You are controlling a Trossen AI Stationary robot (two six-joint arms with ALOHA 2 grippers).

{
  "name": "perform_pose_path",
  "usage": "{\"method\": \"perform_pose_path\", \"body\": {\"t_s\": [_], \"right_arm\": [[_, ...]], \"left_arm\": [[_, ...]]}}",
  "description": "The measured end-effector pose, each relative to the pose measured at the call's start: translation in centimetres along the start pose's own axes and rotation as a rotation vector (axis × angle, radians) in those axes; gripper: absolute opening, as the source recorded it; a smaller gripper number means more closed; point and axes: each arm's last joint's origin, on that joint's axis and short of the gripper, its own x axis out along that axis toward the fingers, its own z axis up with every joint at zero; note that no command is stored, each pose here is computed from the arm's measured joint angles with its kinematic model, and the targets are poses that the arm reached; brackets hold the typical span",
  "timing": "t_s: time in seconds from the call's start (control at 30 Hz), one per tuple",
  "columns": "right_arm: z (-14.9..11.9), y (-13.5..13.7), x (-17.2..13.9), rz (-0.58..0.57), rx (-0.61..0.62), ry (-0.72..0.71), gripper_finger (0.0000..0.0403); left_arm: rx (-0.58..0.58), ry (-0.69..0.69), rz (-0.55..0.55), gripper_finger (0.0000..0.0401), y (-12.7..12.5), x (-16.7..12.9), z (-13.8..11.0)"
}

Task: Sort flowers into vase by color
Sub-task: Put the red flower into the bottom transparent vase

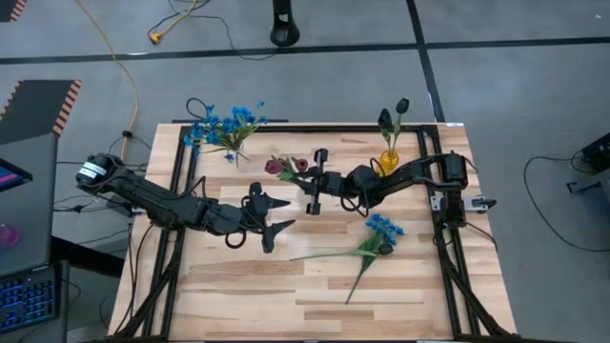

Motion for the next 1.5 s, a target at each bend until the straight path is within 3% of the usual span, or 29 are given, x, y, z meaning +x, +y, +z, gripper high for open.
{"method": "perform_pose_path", "body": {"t_s": [0.47, 0.63, 1.07, 1.3, 1.5], "right_arm": [[0.0, 0.8, 0.0, -0.209, -0.037, 0.080, 0.0075], [0.3, 1.7, 0.0, -0.192, -0.123, 0.088, 0.0103], [0.3, 3.1, -0.2, -0.381, -0.115, 0.219, 0.0219], [0.7, 5.4, -0.5, -0.402, -0.225, 0.306, 0.0230], [1.3, 6.9, -0.9, -0.484, -0.317, 0.390, 0.0229]], "left_arm": [[-0.002, 0.001, 0.000, 0.0242, 0.0, 0.0, 0.0], [-0.002, 0.000, -0.001, 0.0242, 0.0, 0.0, 0.0], [-0.010, 0.001, -0.004, 0.0242, 0.0, 0.0, 0.0], [-0.009, 0.001, -0.004, 0.0242, 0.0, 0.0, 0.0], [-0.009, 0.002, -0.007, 0.0242, 0.0, 0.0, 0.0]]}}
